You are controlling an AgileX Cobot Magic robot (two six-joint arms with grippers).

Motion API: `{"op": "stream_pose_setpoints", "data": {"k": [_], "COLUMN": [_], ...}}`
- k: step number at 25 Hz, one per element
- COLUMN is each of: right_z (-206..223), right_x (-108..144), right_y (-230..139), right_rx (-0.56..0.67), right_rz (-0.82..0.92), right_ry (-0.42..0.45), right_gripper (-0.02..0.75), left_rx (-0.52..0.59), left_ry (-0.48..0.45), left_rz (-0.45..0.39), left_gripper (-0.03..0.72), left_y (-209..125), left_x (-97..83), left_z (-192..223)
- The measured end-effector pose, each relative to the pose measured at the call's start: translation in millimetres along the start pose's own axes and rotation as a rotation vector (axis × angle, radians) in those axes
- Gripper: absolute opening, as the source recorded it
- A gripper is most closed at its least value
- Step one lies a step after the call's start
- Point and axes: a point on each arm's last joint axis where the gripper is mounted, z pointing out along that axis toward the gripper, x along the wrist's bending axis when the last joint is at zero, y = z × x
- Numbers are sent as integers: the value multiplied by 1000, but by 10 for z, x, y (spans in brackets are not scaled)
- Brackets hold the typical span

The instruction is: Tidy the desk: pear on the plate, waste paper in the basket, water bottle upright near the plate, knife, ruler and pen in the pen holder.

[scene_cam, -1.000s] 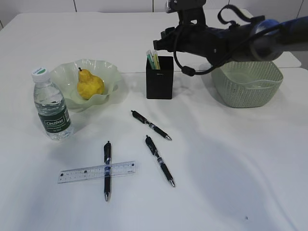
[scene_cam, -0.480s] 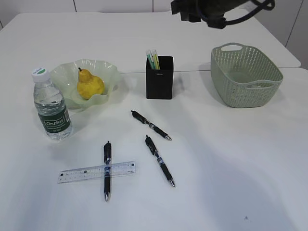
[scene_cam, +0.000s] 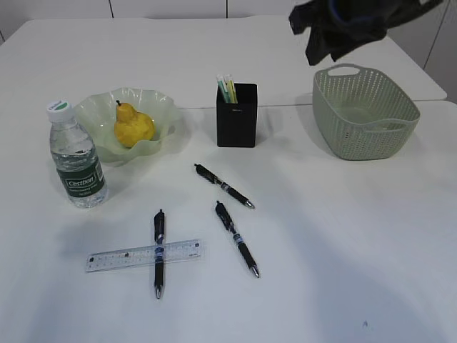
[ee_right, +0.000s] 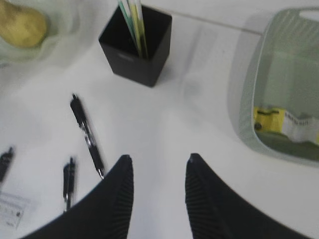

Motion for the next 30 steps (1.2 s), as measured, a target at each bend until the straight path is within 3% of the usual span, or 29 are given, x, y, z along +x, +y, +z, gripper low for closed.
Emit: {"op": "stream_pose_setpoints", "data": {"k": [2,6,11,15,20,24,30], "right_z": [-1,-10,-115,-134,-152,-155,-156], "right_x": [-17,-18,-8,-9,-12,-12,-13], "right_y": [-50,-8,100,57,-106,-120,-125], "right_rx": [54,15,-42,16,197,212,218], "right_rz": [-12,-13,-6,-6,-5,-5,-5], "right_ry": [-19,-20,-10,-10,-13,-13,-14], "right_gripper": [293,293,293,293,293,293,292], "left_rx": [51,111,157,241,228,209,314], "left_ry": [-15,-45,-41,-38,-42,-59,-89], "left_rz": [-17,-45,-42,2,13,61,182], "left_gripper": [401,401,401,402,402,404,405], "left_y": [-47,-101,-142,-122,164,440,767], "left_x": [-14,-43,-40,-38,-37,-49,-115], "left_z": [-1,-6,-11,7,-5,23,325]}}
